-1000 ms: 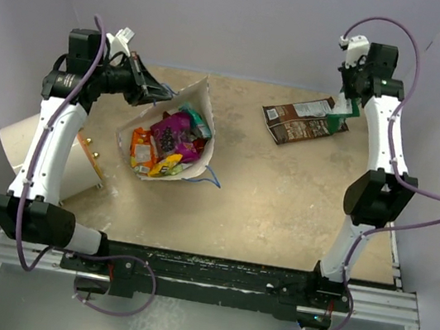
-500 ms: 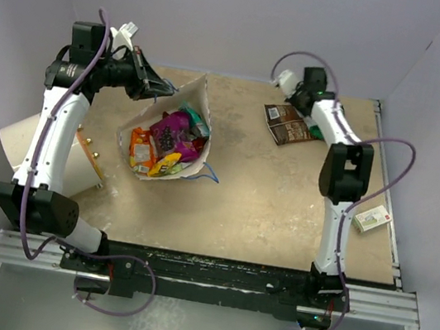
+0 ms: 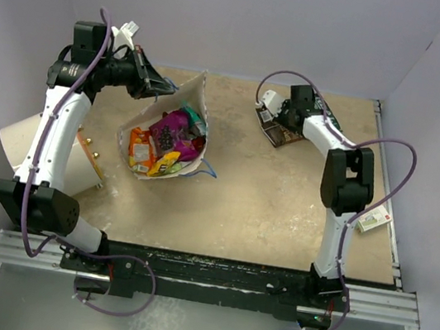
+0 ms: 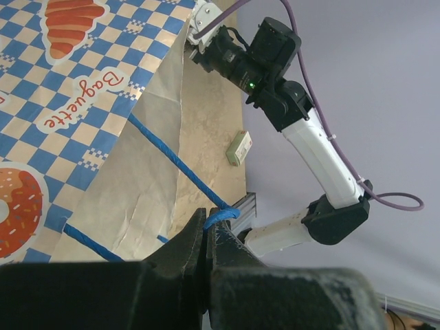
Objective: Take the snacks out of the paper bag
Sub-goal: Place the snack at the center of the board.
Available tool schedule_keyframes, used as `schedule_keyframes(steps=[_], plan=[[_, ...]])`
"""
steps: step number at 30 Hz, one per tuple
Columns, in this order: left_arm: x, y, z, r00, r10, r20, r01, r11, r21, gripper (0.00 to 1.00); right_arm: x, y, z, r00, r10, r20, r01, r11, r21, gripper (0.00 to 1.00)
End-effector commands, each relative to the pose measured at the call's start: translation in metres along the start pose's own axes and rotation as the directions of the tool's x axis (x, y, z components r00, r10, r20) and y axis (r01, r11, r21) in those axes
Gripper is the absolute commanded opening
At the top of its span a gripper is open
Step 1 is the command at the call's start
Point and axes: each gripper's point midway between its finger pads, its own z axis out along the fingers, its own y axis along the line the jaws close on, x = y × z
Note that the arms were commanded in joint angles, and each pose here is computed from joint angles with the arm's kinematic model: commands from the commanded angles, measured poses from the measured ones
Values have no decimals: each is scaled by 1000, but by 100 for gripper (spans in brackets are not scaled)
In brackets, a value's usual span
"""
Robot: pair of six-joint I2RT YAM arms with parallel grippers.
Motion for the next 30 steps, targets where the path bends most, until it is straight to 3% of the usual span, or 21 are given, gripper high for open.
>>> schedule_keyframes(steps=[1, 7, 10, 11, 13, 15, 17, 21, 24, 25, 26, 27, 30], plan=[[-5, -14, -3, 1000, 21, 19, -22, 998, 65, 0, -23, -26, -25, 993, -8, 118, -2, 996, 90, 13], [-5, -18, -6, 999, 28, 26, -30, 997, 71, 0, -27, -25, -25, 989, 27, 146, -39, 996, 80, 16], [-3, -20, -9, 999, 32, 30, -34, 997, 70, 0, -43, -31, -35, 968, 137, 212, -157, 984, 81, 31], [-2, -20, -9, 999, 32, 32, -34, 997, 70, 0, -57, -24, -40, 931, 249, 267, -261, 965, 10, 37], [-2, -21, -10, 999, 29, 35, -31, 997, 76, 0, -87, -6, -50, 813, 487, 319, -448, 873, -191, 38], [-3, -26, -12, 998, 32, 47, -36, 996, 87, 0, -105, 23, -59, 703, 664, 254, -553, 735, -392, 34], [-4, -31, -15, 997, 40, 62, -46, 994, 99, 0, -129, 51, -77, 601, 767, 225, -560, 605, -566, 34], [-1, -38, -22, 996, 53, 74, -61, 992, 108, 0, -151, 57, -136, 417, 887, 197, -589, 429, -685, 44], [5, -38, -25, 996, 51, 78, -59, 992, 110, 0, -151, 48, -165, 443, 877, 188, -599, 446, -665, 52], [8, -39, -26, 996, 50, 77, -58, 992, 116, 0, -149, 46, -174, 456, 872, 176, -610, 450, -652, 63], [10, -40, -28, 996, 49, 74, -58, 991, 123, 0, -145, 40, -181, 466, 867, 176, -633, 466, -618, 87], [14, -42, -28, 996, 51, 70, -60, 989, 134, 0, -142, 33, -188, 461, 869, 182, -662, 473, -582, 99], [27, -48, -25, 997, 60, 47, -66, 986, 155, 0, -137, 36, -218, 452, 876, 166, -678, 459, -574, 100]])
